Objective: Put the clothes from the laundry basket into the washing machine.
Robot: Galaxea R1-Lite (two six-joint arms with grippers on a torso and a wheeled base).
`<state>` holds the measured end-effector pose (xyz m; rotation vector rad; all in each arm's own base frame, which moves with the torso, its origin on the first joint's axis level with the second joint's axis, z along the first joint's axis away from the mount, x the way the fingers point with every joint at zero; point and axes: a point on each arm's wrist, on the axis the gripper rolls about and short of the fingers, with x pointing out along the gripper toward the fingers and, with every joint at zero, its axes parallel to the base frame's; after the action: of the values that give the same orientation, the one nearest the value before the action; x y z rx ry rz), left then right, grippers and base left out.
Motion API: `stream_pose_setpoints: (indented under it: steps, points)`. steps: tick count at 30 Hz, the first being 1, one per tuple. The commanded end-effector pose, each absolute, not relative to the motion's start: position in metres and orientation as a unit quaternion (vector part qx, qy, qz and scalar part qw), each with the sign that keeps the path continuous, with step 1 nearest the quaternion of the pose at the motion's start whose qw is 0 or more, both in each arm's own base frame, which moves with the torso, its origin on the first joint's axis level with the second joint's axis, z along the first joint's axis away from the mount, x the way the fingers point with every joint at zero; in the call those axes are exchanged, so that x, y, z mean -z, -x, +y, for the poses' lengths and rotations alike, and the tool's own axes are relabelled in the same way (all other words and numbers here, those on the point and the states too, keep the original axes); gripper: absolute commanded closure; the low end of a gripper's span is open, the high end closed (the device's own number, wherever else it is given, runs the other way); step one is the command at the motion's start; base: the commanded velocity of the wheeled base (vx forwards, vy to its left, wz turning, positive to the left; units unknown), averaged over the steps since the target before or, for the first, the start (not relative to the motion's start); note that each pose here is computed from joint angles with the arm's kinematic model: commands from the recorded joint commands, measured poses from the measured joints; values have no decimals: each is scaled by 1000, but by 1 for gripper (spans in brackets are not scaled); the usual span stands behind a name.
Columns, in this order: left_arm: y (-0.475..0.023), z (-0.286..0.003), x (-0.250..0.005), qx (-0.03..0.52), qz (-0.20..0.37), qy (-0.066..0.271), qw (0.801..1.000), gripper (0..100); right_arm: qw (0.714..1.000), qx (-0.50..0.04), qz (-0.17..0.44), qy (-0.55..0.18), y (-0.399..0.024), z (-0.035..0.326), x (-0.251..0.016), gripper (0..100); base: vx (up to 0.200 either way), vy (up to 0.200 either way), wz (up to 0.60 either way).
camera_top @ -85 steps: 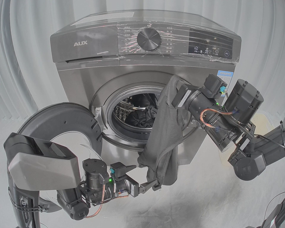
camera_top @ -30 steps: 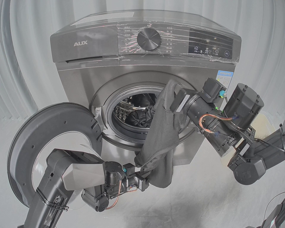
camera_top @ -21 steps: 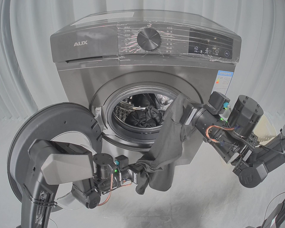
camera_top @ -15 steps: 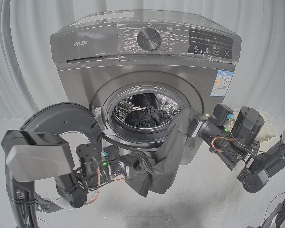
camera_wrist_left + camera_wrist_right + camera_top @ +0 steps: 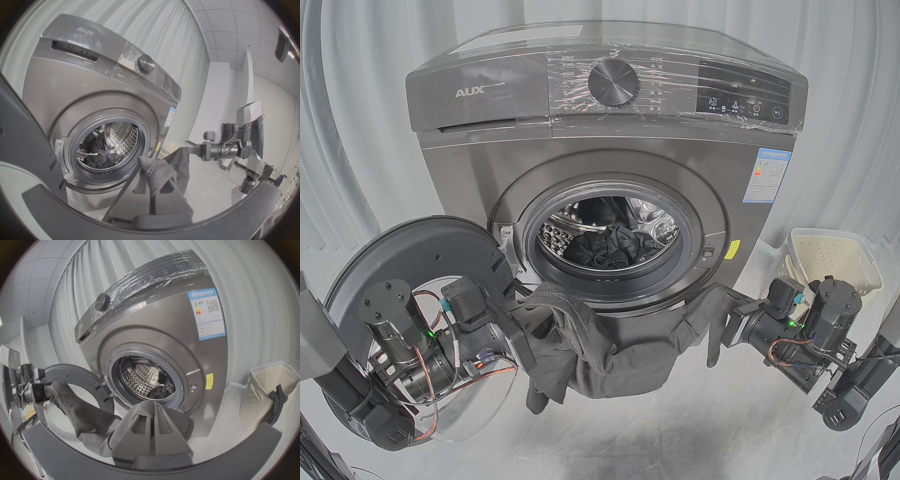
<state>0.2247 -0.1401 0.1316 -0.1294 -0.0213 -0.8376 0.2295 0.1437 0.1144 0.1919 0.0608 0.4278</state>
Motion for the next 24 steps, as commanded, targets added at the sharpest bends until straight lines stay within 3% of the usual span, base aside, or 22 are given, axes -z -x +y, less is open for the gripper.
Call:
stream_pose_setpoints:
  steps: [1, 5, 6, 15, 24]
  points:
    - [-218, -138, -142, 409, -29, 64, 910, 100, 970, -220, 65, -84, -230, 146, -92, 100, 0, 0, 0]
    - [-220, -139, -144, 410, -35, 66, 909, 100, 969, -223, 76, -81, -231, 148, -85, 100, 0, 0, 0]
    - [-220, -139, -144, 410, -35, 66, 909, 100, 968, -223, 77, -80, -231, 148, -84, 0, 0, 0, 0]
    - [-219, -140, -147, 413, -41, 66, 908, 100, 970, -185, 151, -50, -245, 140, -40, 0, 0, 0, 0]
    - [-221, -142, -143, 414, -34, 65, 907, 100, 967, -189, 168, -36, -245, 143, -28, 0, 0, 0, 0]
